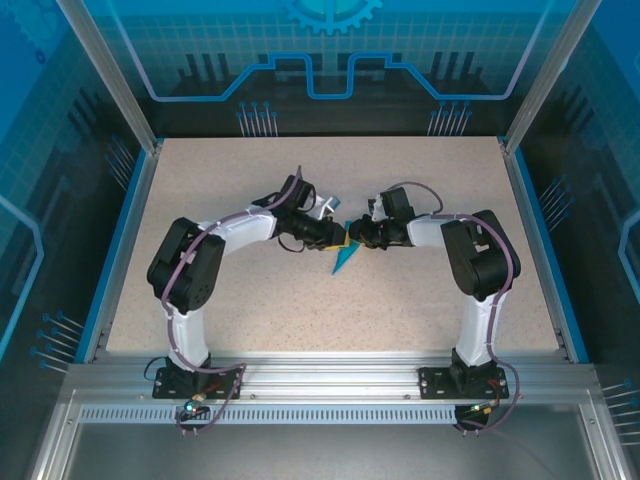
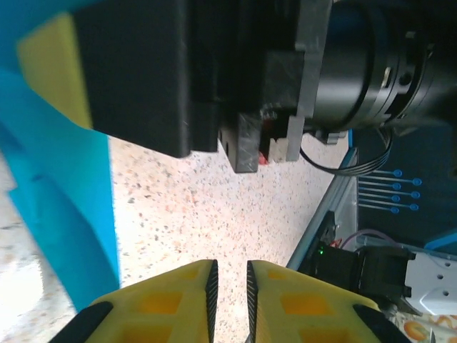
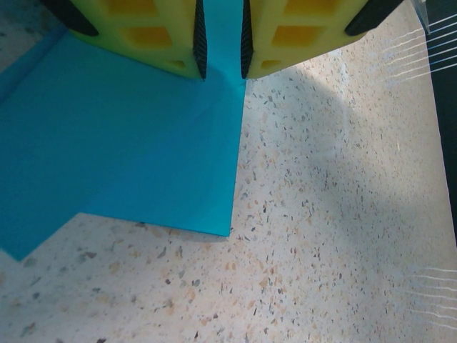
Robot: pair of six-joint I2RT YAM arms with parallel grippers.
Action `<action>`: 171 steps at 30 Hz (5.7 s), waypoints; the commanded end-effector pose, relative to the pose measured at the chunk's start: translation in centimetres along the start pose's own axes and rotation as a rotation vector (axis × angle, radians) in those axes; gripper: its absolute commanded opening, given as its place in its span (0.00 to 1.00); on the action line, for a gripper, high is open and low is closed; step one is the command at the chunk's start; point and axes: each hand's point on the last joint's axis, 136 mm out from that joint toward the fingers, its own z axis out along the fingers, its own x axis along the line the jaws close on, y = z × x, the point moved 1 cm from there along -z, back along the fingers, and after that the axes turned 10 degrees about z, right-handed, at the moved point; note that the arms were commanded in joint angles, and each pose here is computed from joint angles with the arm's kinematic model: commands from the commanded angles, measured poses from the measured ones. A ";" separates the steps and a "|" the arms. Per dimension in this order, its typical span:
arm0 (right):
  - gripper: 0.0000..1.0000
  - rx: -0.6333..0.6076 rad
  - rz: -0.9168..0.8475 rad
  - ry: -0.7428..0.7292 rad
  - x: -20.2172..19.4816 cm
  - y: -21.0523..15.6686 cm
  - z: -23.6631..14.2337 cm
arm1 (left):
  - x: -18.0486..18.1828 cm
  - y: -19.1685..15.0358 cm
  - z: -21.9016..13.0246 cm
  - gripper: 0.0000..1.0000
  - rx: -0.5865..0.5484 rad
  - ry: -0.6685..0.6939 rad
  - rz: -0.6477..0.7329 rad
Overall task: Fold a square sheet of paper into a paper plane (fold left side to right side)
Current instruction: Fold the wing for the fifth time at the center of the table.
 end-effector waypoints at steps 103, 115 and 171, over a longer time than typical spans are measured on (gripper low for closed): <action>0.11 0.098 -0.126 -0.047 0.2 -5.9 -0.8 | 11.5 -8.2 3.7 0.00 0.228 0.373 -0.134; 0.10 0.109 -0.127 -0.169 -2.1 -5.5 -0.1 | 11.6 -8.3 3.7 0.00 0.233 0.380 -0.132; 0.12 0.006 0.030 -0.178 -5.9 5.8 -3.0 | 12.5 -9.1 3.6 0.00 0.261 0.409 -0.140</action>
